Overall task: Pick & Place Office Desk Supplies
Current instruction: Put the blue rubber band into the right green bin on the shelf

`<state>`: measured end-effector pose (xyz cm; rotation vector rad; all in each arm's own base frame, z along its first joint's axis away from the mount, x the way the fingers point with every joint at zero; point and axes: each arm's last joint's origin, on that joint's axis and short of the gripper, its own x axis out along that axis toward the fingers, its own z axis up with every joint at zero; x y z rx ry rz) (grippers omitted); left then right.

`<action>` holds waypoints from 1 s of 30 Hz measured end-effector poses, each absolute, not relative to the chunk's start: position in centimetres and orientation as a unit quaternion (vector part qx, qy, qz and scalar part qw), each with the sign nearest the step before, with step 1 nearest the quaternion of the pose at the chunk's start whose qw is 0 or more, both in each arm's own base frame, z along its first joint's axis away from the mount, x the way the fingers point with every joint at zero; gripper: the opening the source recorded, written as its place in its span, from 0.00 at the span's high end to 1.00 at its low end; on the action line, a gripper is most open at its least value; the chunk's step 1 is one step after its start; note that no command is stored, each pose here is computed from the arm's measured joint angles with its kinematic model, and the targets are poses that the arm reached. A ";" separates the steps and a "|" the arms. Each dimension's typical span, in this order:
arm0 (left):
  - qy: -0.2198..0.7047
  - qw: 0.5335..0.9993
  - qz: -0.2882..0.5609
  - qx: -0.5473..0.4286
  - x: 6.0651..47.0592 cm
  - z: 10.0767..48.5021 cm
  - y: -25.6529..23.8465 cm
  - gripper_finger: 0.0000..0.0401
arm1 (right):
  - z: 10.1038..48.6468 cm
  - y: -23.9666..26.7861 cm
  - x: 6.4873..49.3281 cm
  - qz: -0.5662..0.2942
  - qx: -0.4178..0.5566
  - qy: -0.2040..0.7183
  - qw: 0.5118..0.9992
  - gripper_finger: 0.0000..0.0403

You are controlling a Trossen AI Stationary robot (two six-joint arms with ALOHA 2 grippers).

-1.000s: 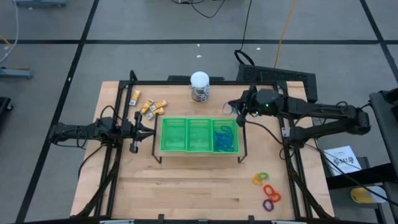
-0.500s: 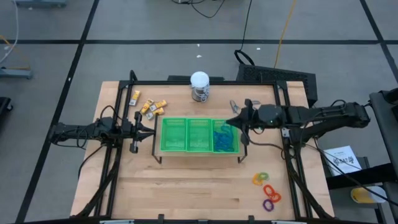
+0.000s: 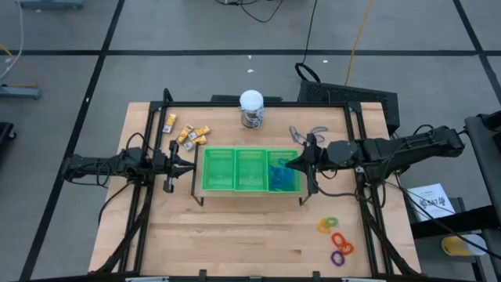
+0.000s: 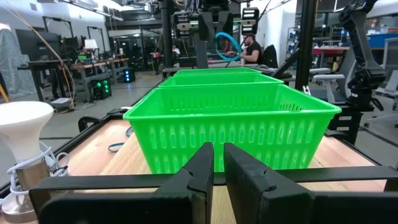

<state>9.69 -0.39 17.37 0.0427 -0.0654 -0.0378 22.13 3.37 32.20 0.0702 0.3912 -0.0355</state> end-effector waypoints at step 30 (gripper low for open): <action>-0.033 0.999 -0.019 0.021 9.7 17.4 -0.4 0.89 | 32.7 0.8 22.4 -0.133 -0.013 0.167 0.977 0.65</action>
